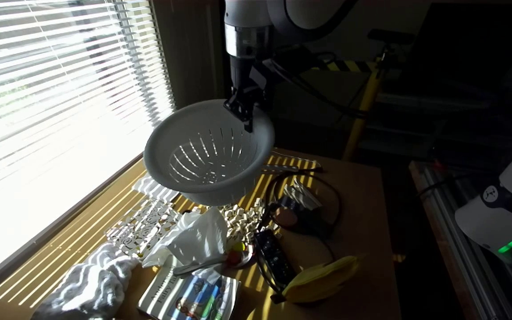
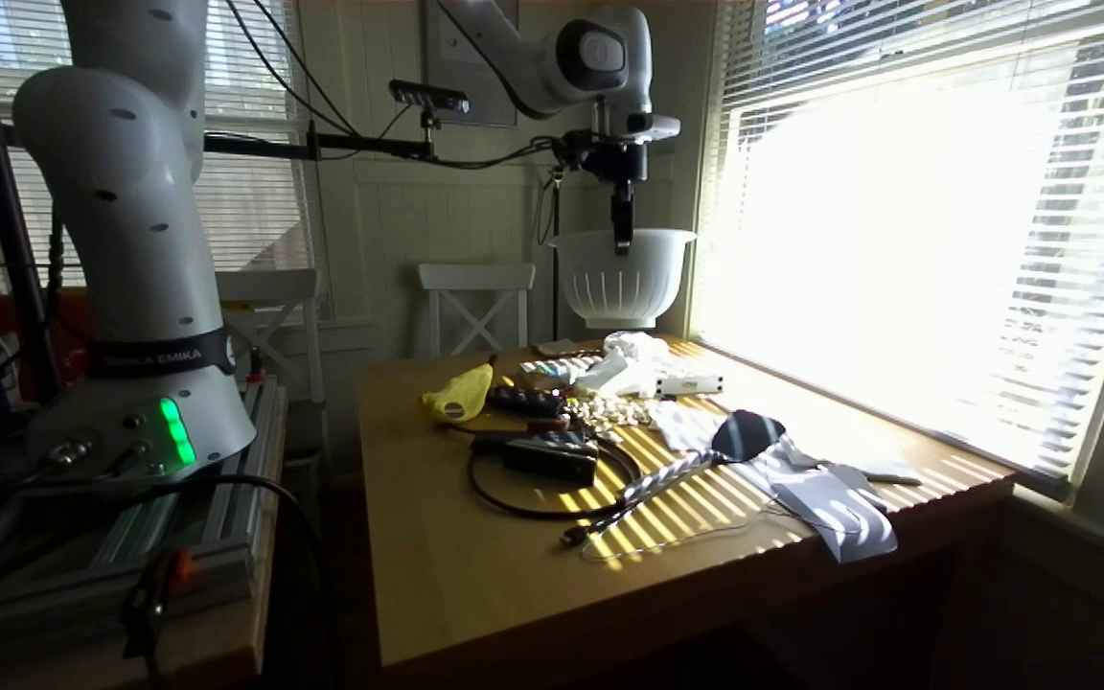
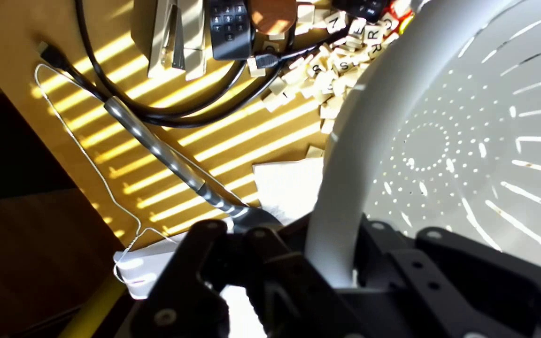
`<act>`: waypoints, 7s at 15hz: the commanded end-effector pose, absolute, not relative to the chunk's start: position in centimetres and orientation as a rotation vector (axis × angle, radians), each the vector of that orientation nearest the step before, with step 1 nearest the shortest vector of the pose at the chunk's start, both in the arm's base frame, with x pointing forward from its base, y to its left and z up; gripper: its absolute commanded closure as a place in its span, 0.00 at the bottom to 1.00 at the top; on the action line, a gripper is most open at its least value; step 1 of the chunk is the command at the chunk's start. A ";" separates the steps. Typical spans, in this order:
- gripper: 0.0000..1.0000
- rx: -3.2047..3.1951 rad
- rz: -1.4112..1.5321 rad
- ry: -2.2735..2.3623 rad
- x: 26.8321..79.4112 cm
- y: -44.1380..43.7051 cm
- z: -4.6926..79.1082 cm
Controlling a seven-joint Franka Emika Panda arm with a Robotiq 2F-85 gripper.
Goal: Move the colander to the left
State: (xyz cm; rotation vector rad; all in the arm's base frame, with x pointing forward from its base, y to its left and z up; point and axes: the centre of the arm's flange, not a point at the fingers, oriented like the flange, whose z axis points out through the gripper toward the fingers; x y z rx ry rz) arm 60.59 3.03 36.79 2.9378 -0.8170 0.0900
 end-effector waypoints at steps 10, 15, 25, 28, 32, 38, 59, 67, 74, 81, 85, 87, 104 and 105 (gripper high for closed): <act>0.98 2.942 0.120 -0.350 66.1 9.2 32.8; 0.98 3.012 0.188 -0.005 70.8 15.2 31.6; 0.98 3.011 0.044 0.783 78.0 24.4 27.5; 0.98 2.961 -0.048 0.889 78.9 26.1 26.9; 0.98 2.921 -0.106 1.044 79.9 28.0 26.2; 0.98 2.873 -0.022 1.279 81.6 29.0 23.8; 0.98 2.735 0.101 1.434 80.8 29.3 24.8; 0.98 2.739 0.177 1.567 81.7 30.8 24.2; 0.98 2.810 0.118 1.482 81.7 28.1 22.9; 0.98 2.833 -0.146 1.291 81.0 24.9 21.9; 0.98 2.827 -0.179 1.198 80.7 25.2 22.3; 0.68 2.820 -0.168 1.180 80.7 25.8 22.6; 0.00 2.833 -0.065 0.662 75.1 20.8 35.3; 0.00 2.854 -0.057 0.581 74.7 20.1 35.6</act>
